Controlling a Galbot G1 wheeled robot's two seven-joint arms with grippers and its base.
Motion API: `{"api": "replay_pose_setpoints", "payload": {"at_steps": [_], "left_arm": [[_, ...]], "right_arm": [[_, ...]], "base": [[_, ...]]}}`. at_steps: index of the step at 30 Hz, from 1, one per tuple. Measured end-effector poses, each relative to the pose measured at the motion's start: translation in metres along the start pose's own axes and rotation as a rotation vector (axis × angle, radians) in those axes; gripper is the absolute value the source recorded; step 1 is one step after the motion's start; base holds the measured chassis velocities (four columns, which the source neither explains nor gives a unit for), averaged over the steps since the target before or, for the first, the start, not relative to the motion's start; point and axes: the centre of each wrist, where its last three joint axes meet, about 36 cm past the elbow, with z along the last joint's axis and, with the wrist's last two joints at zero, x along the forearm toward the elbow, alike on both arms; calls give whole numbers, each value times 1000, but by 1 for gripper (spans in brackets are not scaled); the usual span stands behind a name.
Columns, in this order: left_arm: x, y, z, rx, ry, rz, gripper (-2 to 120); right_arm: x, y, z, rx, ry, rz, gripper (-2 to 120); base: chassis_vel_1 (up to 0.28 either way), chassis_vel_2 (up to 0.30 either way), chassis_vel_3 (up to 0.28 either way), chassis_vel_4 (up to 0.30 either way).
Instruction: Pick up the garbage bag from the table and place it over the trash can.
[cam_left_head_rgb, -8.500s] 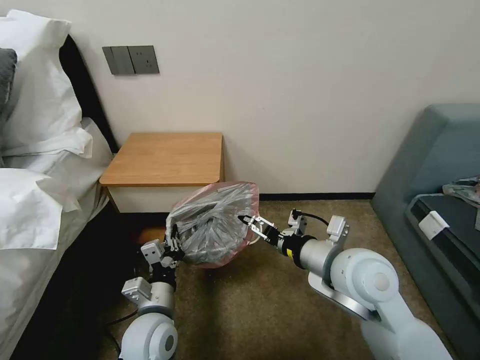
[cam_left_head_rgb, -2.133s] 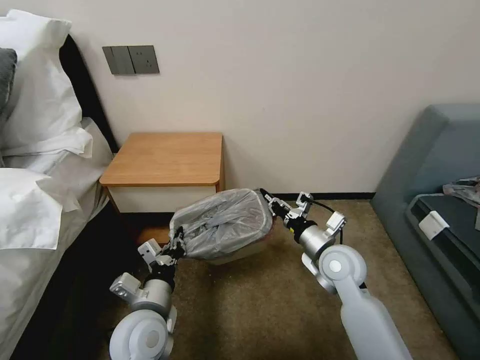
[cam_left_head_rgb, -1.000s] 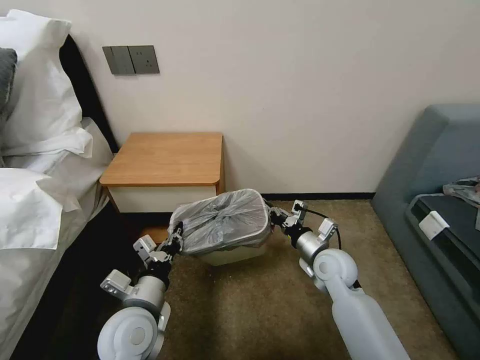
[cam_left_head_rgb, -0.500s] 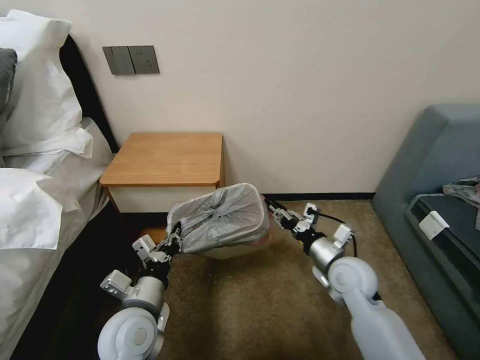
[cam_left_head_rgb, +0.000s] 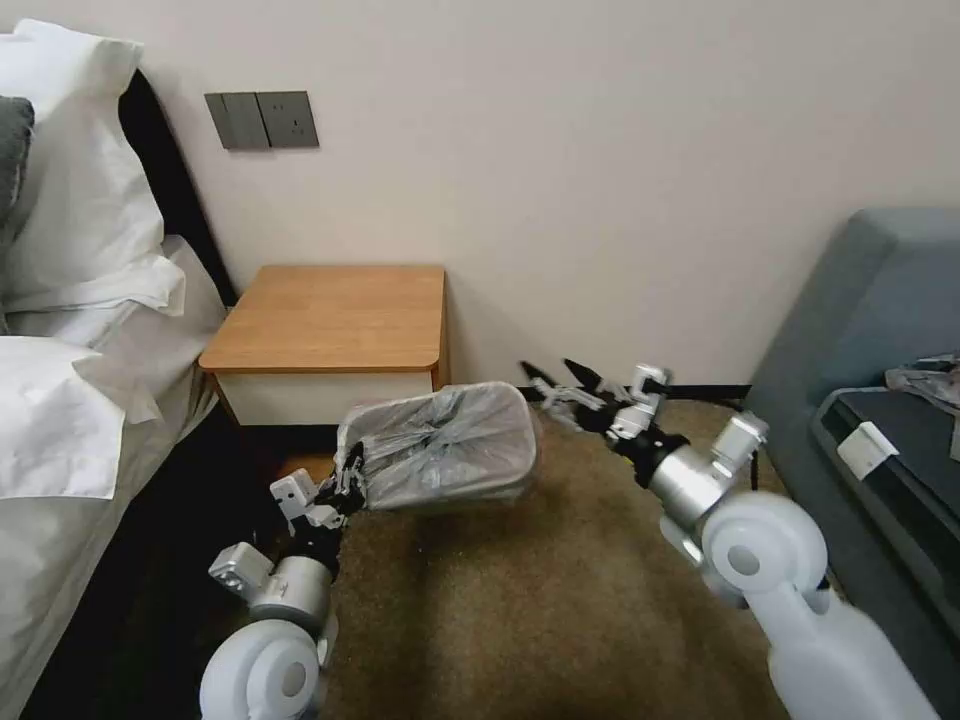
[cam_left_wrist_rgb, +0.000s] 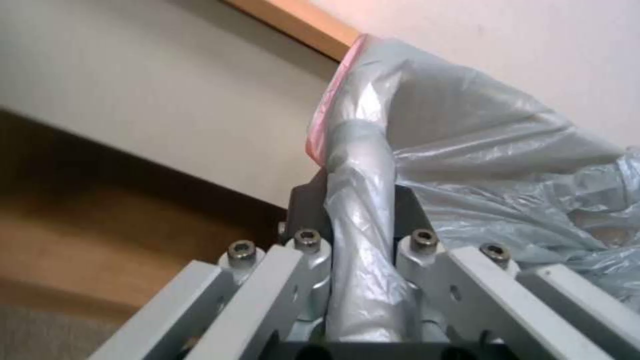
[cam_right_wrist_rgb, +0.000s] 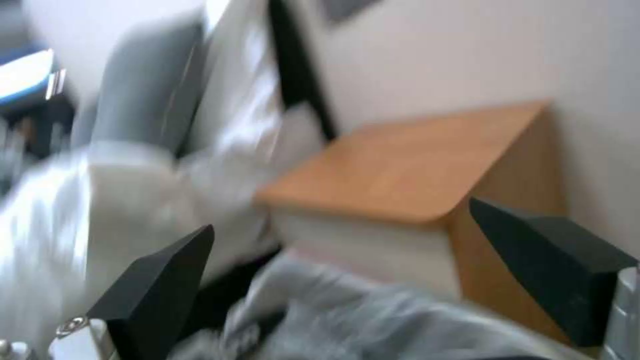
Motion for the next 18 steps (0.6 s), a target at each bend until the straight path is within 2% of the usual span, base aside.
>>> {"api": "replay_pose_setpoints", "payload": {"at_steps": [1, 3, 4, 6, 7, 9, 10, 12, 13, 15, 16, 18], "left_arm": [[0, 0, 0, 0, 0, 0, 6], [0, 4, 2, -73, -4, 17, 6], [0, 4, 2, -73, -4, 17, 6], [-2, 9, 4, -138, -14, 16, 6], [-2, 9, 4, -138, -14, 16, 6], [-3, 11, 4, -170, -17, 13, 6], [-3, 11, 4, -170, -17, 13, 6], [-3, 13, 3, -201, -19, 15, 6], [-3, 13, 3, -201, -19, 15, 6], [-4, 14, 2, -221, -20, 15, 6], [-4, 14, 2, -221, -20, 15, 6], [-4, 13, 2, -228, -20, 15, 6]], "right_arm": [[0, 0, 0, 0, 0, 0, 99], [-18, -1, 4, 145, 90, -45, 91], [-18, -1, 4, 145, 90, -45, 91], [-34, 4, 3, 285, 162, -101, 79], [-34, 4, 3, 285, 162, -101, 79], [-42, 10, -1, 390, 224, -141, 69], [-42, 10, -1, 390, 224, -141, 69], [-50, 13, -3, 480, 265, -170, 57], [-50, 13, -3, 480, 265, -170, 57], [-58, 14, -3, 547, 302, -196, 46], [-58, 14, -3, 547, 302, -196, 46], [-66, 15, -1, 587, 330, -217, 36]], "base": [[0, 0, 0, 0], [0, 0, 0, 0], [0, 0, 0, 0], [0, 0, 0, 0], [0, 0, 0, 0], [0, 0, 0, 0], [0, 0, 0, 0], [0, 0, 0, 0], [0, 0, 0, 0], [0, 0, 0, 0], [0, 0, 0, 0], [0, 0, 0, 0]]}}
